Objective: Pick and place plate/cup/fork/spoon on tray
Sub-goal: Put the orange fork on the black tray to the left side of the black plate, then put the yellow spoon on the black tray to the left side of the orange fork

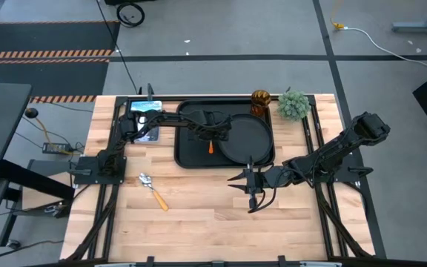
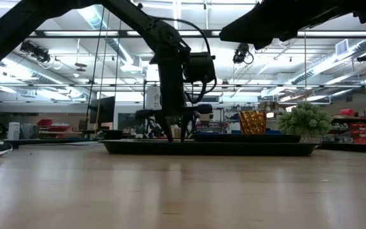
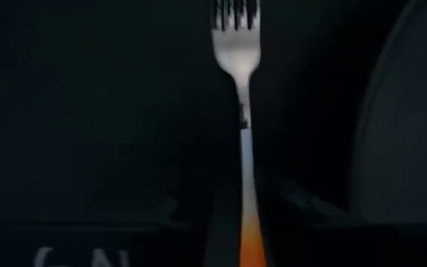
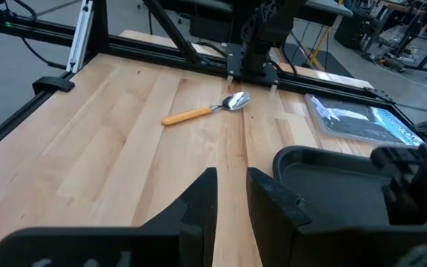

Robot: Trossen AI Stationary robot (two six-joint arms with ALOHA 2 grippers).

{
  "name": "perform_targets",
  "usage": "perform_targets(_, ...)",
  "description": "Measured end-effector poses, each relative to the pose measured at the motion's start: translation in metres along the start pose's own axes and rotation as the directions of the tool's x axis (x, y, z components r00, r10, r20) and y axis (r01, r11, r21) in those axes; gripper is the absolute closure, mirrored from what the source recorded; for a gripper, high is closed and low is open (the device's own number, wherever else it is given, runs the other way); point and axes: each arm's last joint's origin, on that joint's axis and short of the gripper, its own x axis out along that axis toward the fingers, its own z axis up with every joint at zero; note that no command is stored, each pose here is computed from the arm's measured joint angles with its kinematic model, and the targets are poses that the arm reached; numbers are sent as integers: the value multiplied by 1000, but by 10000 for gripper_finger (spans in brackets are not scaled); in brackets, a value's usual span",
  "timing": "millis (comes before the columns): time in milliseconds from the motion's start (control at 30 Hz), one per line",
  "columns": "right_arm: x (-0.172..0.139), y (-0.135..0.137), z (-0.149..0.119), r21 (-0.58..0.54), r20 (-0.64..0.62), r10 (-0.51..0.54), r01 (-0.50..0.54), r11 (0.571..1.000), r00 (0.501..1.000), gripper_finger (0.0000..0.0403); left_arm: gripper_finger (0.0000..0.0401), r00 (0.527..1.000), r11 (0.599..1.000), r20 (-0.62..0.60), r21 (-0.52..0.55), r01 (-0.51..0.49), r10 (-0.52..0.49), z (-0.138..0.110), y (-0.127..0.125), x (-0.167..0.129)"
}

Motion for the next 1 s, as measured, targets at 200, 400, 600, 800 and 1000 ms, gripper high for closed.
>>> perform_targets(200,0,0,0,0,-1,0,0,1000,1000,322,285,996,997,53,36,-73,71,-2,10,-38)
perform_targets(400,0,0,-1,-11,-11,0,0,1000,1000,322,295,994,963,26,246,-108,104,-39,14,-82)
perform_targets(600,0,0,-3,-6,-27,1,-1,1000,1000,322,309,985,887,-23,440,-141,168,-113,18,-112)
perform_targets(800,0,1,-6,-6,-56,5,-6,1000,998,322,312,988,876,-62,473,-96,142,-188,22,-133)
perform_targets(1000,-2,6,-5,-15,-50,23,-24,1000,998,322,320,958,872,36,406,-273,283,-224,53,-134)
